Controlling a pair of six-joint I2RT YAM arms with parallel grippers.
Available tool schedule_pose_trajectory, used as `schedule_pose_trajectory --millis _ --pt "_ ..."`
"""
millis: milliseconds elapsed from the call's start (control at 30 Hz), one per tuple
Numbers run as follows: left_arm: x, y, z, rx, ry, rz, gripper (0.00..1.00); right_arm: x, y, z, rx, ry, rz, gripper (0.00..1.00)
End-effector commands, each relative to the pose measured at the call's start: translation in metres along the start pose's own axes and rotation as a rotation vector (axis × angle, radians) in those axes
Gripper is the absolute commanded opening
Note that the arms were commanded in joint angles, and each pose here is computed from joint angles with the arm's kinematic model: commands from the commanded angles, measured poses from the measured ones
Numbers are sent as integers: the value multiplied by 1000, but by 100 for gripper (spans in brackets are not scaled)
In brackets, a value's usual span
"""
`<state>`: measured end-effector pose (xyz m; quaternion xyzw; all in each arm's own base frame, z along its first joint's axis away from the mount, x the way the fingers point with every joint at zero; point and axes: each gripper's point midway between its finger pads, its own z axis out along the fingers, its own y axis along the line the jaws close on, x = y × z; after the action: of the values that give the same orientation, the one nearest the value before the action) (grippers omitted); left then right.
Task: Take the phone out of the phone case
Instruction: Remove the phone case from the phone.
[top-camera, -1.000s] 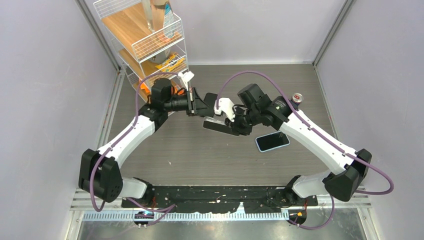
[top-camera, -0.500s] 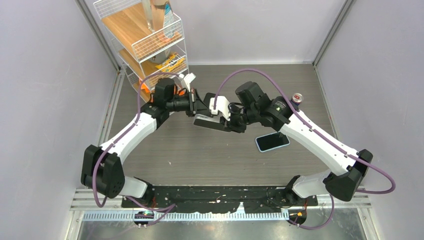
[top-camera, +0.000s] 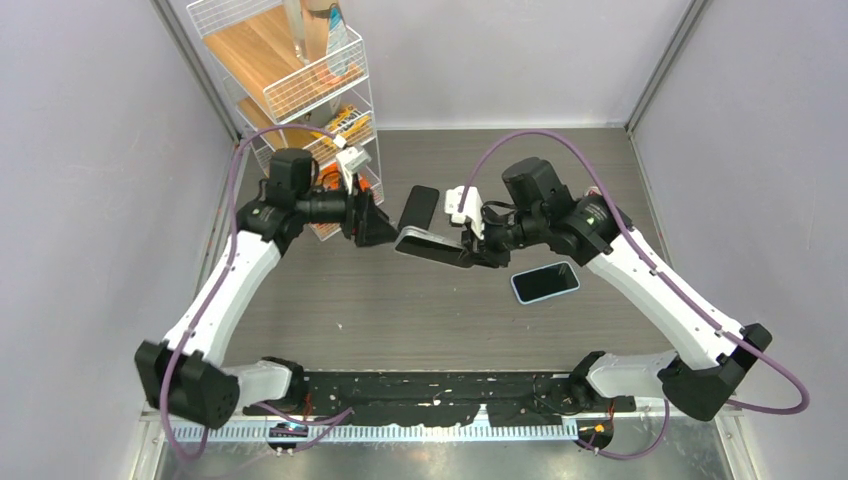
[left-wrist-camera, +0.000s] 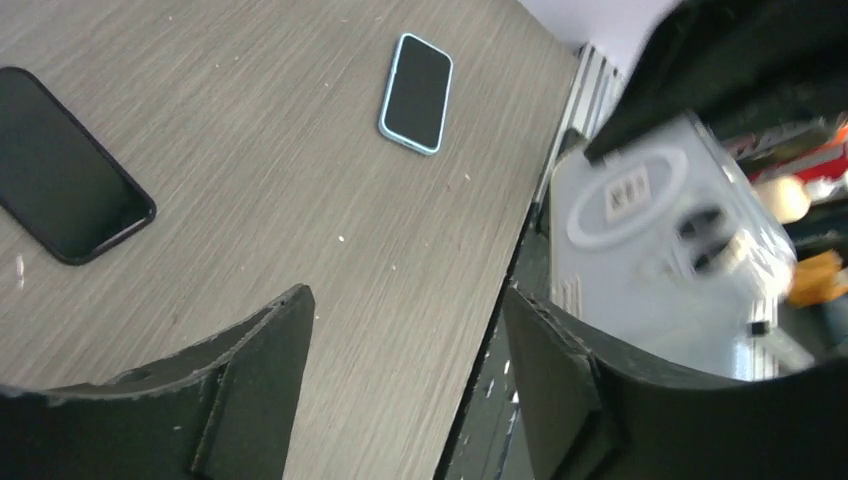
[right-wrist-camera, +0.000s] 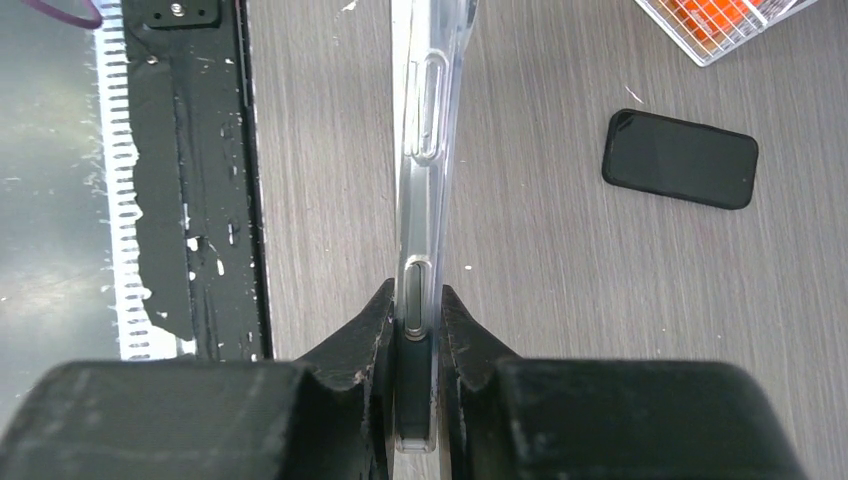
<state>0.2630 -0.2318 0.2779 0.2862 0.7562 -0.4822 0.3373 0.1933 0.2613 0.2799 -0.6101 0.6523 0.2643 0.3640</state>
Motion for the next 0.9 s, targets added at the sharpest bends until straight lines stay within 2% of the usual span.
schedule_pose_trajectory --millis 0,133,267,467,700,867 --pt "13 -29 -35 -8 40 360 79 -30 13 -22 -65 -143 -30 5" --pt "24 -53 -49 44 21 485 90 -37 20 -29 -127 -185 -11 5" --pt "29 -79 -54 114 -4 560 91 -42 26 -32 -186 -221 18 5" --pt "33 -95 -46 171 11 543 79 -47 33 -36 -244 -261 48 5" --pt "28 -109 -32 229 5 546 61 -43 35 -33 -273 -280 84 5" --pt "26 -116 -26 256 12 553 53 -39 38 -30 -293 -284 107 5"
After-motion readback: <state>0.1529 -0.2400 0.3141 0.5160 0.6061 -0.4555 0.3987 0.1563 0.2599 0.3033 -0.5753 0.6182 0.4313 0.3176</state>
